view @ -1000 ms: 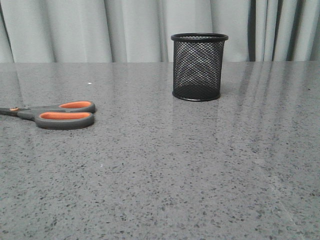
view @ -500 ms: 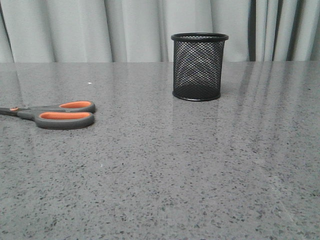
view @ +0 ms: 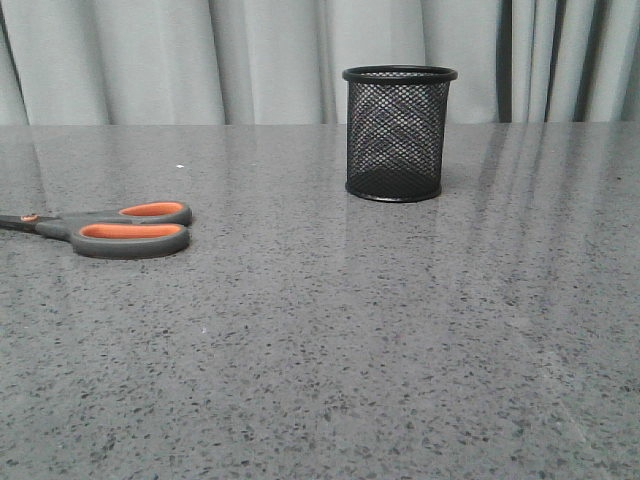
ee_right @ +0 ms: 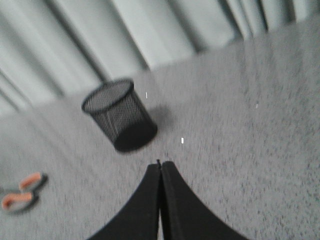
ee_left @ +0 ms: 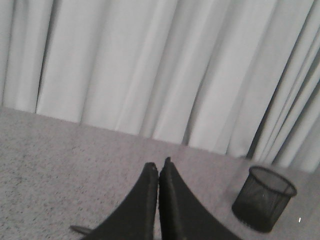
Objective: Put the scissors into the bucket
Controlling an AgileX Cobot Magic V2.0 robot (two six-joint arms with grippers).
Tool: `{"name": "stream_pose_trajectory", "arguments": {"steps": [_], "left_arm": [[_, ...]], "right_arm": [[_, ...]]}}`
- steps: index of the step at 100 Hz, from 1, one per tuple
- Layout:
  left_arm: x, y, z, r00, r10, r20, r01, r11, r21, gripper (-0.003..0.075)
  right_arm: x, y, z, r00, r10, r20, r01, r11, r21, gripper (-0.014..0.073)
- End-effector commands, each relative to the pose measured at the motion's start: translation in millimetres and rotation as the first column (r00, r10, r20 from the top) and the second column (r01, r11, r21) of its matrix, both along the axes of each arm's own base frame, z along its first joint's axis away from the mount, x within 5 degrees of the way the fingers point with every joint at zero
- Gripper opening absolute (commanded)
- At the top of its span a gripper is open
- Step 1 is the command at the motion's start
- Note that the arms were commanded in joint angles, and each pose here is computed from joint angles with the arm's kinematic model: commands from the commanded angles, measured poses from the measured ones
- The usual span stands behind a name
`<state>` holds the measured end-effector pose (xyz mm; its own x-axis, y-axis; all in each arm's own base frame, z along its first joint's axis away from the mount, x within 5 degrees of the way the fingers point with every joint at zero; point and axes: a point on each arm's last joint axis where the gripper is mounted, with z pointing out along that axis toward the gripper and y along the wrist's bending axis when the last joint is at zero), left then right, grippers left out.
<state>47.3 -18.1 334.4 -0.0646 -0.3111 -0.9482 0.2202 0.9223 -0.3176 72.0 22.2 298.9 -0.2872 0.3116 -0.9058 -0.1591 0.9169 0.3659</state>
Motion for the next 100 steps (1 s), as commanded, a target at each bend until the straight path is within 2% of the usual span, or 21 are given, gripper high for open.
{"name": "stream_pose_trajectory", "arguments": {"steps": [1, 17, 36, 40, 45, 59, 62, 66, 81, 100], "left_arm": [[14.5, -1.8, 30.7, 0.997, -0.009, -0.079, 0.016, 0.995, 0.094, -0.0021], [40.0, -8.0, 51.7, 0.971, -0.061, -0.233, 0.113, 0.969, 0.220, -0.0021], [64.9, -13.0, 55.7, 0.921, -0.101, -0.377, 0.223, 0.929, 0.296, 0.0000], [69.7, -14.1, 54.9, 0.910, -0.112, -0.400, 0.248, 0.919, 0.308, 0.0041], [74.3, -15.7, 54.5, 0.900, -0.128, -0.416, 0.276, 0.906, 0.320, 0.0113], [83.3, -20.0, 57.4, 0.894, -0.169, -0.414, 0.314, 0.897, 0.311, 0.0372], [84.9, -21.0, 57.6, 0.895, -0.181, -0.408, 0.322, 0.895, 0.309, 0.0407], [87.1, -22.2, 56.8, 0.892, -0.193, -0.410, 0.336, 0.888, 0.314, 0.0434], [101.4, -27.8, 50.3, 0.867, -0.257, -0.427, 0.427, 0.825, 0.371, 0.0419], [134.2, -33.1, 45.5, 0.795, -0.313, -0.520, 0.566, 0.692, 0.448, 0.0419]], "right_arm": [[20.2, 1.3, 27.8, 0.997, 0.021, -0.079, -0.027, 0.998, -0.064, -0.0045], [43.7, 4.3, 49.1, 0.981, 0.057, -0.184, -0.076, 0.993, -0.095, -0.0045], [56.8, 5.4, 49.3, 0.970, 0.079, -0.231, -0.112, 0.985, -0.135, -0.0031], [57.5, 5.8, 47.8, 0.966, 0.083, -0.245, -0.120, 0.983, -0.137, -0.0004], [58.7, 6.1, 46.1, 0.961, 0.087, -0.261, -0.126, 0.983, -0.136, 0.0072], [59.9, 6.6, 43.8, 0.954, 0.093, -0.283, -0.135, 0.982, -0.135, 0.0368], [59.9, 6.6, 43.8, 0.954, 0.093, -0.283, -0.135, 0.982, -0.135, 0.0418], [59.9, 6.6, 43.8, 0.955, 0.093, -0.283, -0.136, 0.982, -0.135, 0.0442], [59.9, 6.6, 43.8, 0.955, 0.094, -0.282, -0.138, 0.980, -0.140, 0.0437], [59.9, 6.6, 43.8, 0.955, 0.095, -0.282, -0.140, 0.980, -0.142, 0.0437]]}}
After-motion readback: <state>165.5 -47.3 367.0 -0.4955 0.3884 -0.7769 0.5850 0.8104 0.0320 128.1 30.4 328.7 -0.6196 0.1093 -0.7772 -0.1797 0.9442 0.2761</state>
